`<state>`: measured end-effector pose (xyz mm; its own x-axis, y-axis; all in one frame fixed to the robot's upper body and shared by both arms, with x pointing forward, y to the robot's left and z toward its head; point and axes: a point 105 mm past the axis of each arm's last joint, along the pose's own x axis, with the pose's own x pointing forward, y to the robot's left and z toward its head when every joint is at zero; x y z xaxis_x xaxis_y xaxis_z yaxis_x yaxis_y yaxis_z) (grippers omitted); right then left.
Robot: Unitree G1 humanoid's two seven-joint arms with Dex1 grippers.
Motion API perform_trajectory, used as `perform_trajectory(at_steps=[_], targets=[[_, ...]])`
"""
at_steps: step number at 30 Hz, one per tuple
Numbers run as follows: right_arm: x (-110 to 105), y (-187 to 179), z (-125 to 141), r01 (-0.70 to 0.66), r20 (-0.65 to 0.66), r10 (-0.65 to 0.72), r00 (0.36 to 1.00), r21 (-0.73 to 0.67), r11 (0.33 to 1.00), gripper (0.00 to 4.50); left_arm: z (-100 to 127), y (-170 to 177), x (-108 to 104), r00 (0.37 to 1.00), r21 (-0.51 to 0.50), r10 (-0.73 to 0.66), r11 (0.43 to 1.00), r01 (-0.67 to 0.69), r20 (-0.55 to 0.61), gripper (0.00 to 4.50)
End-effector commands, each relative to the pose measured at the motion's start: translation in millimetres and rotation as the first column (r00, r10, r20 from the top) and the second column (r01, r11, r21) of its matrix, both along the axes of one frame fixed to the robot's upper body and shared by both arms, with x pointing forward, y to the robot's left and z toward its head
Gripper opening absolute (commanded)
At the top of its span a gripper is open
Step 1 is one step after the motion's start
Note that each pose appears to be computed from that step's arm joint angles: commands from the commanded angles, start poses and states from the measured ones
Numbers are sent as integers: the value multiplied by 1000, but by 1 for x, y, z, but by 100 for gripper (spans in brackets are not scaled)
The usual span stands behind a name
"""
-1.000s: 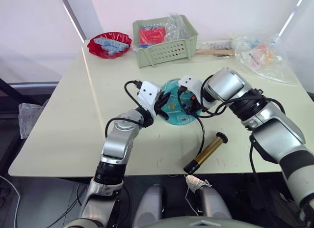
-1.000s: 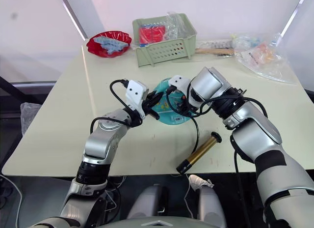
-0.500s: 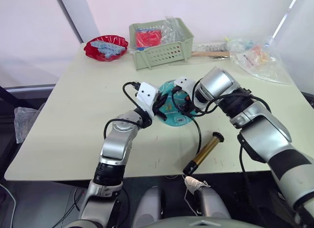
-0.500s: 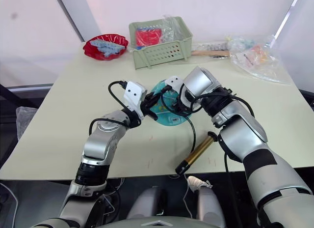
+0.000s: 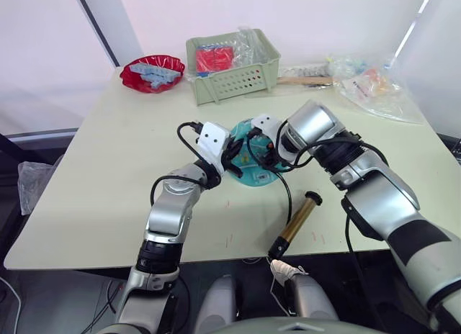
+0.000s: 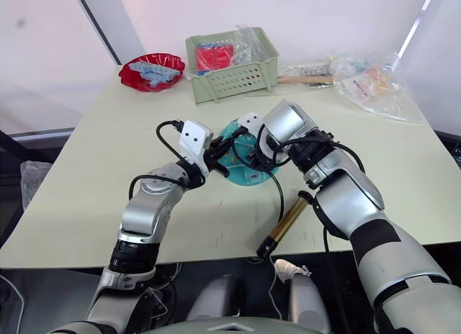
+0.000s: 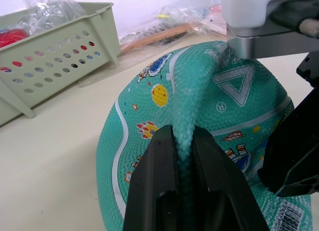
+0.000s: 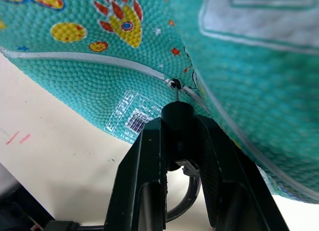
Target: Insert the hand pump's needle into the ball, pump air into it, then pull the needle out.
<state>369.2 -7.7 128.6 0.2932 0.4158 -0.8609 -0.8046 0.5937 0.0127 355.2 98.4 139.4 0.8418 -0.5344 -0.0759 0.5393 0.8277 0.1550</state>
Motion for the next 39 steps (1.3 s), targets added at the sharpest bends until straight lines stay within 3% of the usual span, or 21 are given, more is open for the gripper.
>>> perform_trajectory(at_steps=[1,5,14,24,39], targets=[[-3,32,0,-222,158,220,963,-5,975,34,-18,-50,-18,978,-43,-191,981,188,-83,4],[-7,27,-11,-315,181,323,929,-74,946,34,-19,-50,-16,978,-45,-188,982,185,-87,4],[-10,19,-22,-346,167,357,919,-90,934,34,-19,-49,-16,979,-51,-183,983,179,-89,4],[-2,8,-1,-298,200,295,934,-17,954,34,-21,-45,-15,980,-51,-173,984,169,-94,4],[-18,-20,25,-326,223,311,924,36,945,34,-24,-41,-10,982,-34,-166,986,164,-92,4]])
